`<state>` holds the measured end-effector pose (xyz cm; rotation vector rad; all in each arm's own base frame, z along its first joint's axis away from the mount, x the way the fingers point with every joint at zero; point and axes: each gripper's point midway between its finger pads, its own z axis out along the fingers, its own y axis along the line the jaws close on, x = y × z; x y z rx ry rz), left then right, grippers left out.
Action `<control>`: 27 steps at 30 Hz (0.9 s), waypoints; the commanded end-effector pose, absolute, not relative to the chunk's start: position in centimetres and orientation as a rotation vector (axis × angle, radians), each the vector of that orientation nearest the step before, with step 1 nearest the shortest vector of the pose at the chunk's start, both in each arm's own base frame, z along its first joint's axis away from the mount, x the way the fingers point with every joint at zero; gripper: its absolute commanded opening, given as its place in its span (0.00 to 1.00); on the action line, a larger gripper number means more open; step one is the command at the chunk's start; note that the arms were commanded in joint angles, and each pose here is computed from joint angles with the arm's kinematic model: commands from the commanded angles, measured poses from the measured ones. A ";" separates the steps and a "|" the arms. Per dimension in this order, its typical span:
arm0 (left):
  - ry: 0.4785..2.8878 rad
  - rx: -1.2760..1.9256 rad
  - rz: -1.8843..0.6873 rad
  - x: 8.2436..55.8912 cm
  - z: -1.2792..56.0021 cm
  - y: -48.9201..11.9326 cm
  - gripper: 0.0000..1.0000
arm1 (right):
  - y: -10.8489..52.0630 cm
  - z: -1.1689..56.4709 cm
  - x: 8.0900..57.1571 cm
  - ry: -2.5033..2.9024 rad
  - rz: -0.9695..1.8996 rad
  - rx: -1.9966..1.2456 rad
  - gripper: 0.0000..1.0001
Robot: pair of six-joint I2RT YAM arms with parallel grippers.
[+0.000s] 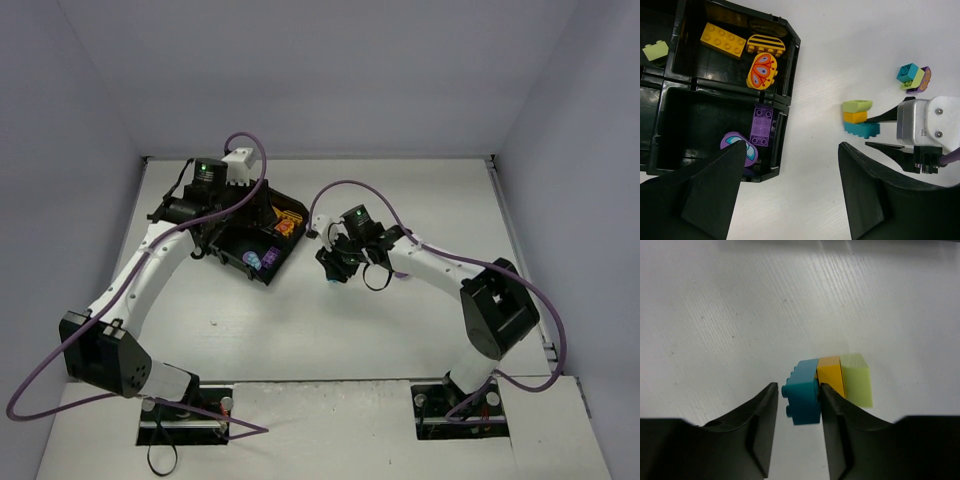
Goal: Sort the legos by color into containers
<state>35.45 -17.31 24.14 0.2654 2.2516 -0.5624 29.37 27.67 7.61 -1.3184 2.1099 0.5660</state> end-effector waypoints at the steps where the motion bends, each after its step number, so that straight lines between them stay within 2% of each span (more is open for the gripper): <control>1: 2.164 0.286 -0.532 35.6 26.6 -17.0 0.68 | 26.7 8.5 30.2 2.050 0.449 -1.388 0.39; 8: 2.164 0.276 -0.537 35.7 26.6 -17.0 0.68 | 25.6 8.7 30.8 2.105 0.355 -1.336 0.45; 12: 2.155 0.271 -0.535 35.7 27.1 -17.0 0.67 | 25.5 12.2 32.0 2.121 0.330 -1.136 0.50; 13: 2.153 0.266 -0.534 35.7 27.3 -16.9 0.68 | 25.6 13.6 32.6 2.142 0.335 -1.015 0.61; 16: 2.156 0.247 -0.531 35.7 27.5 -16.8 0.68 | 25.7 17.1 33.2 2.167 0.373 -0.721 0.74; 17: 2.155 0.244 -0.533 35.7 27.6 -16.8 0.68 | 25.5 17.7 33.4 2.176 0.371 -0.632 0.83; 21: 2.161 0.229 -0.539 35.7 27.5 -16.8 0.68 | 25.6 18.9 32.2 2.213 0.424 -0.355 0.84; 27: 2.172 0.208 -0.553 35.5 27.5 -16.9 0.68 | 26.2 14.1 30.5 2.349 0.337 -0.153 0.82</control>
